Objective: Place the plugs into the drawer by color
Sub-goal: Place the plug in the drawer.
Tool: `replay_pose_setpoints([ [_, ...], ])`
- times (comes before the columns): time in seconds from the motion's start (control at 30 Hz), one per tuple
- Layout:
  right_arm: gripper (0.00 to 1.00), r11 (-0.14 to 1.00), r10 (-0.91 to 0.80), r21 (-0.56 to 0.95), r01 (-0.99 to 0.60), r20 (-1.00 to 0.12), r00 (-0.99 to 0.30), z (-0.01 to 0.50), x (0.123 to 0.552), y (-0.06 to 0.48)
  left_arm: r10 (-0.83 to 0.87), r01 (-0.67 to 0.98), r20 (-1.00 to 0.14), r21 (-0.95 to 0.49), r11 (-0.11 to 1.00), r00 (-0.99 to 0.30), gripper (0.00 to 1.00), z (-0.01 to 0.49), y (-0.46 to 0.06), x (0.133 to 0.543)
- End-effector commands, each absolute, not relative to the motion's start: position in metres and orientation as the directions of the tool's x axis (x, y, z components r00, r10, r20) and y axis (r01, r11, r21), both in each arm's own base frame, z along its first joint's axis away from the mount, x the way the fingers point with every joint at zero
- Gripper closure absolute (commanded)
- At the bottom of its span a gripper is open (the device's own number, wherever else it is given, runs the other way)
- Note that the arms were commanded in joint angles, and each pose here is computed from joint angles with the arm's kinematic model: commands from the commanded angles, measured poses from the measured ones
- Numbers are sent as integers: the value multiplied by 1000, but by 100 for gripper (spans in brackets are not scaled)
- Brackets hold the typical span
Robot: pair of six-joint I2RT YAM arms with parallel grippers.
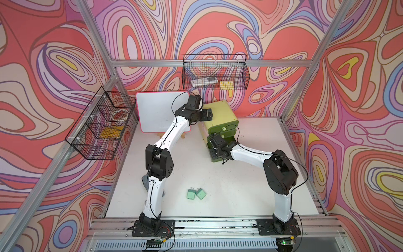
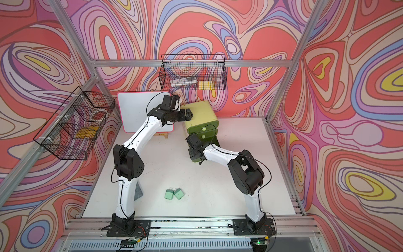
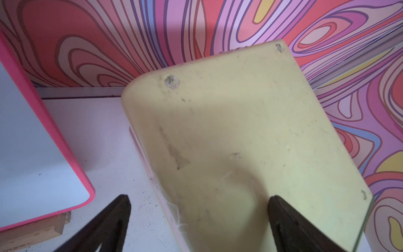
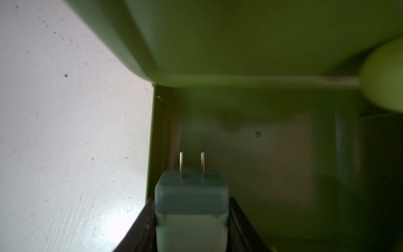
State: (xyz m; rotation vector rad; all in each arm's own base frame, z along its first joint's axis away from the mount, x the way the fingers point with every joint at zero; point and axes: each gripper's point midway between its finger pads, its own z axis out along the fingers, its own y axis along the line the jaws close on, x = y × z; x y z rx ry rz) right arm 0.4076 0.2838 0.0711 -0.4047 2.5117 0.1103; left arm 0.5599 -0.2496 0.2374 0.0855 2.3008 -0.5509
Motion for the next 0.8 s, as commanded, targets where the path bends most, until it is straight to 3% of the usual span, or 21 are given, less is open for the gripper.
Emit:
replay_pose_setpoints([
  [0.0,62,950,-258,-9,-311,-581,-772,74,418,288,-61,206,-660,-320,925,-749,3,217,-246,554],
  [0.5,38,935,-298,-19,-355,-589,-751,105,414,284,-60,215,-675,-316,924,-736,3,225,-245,556],
  [0.6,38,913,-306,35,-407,-601,-738,126,393,290,-55,219,-683,-308,926,-729,2,229,-243,557],
  [0.77,41,852,-377,53,-521,-628,-681,142,317,316,-51,211,-674,-301,930,-737,3,225,-240,555],
])
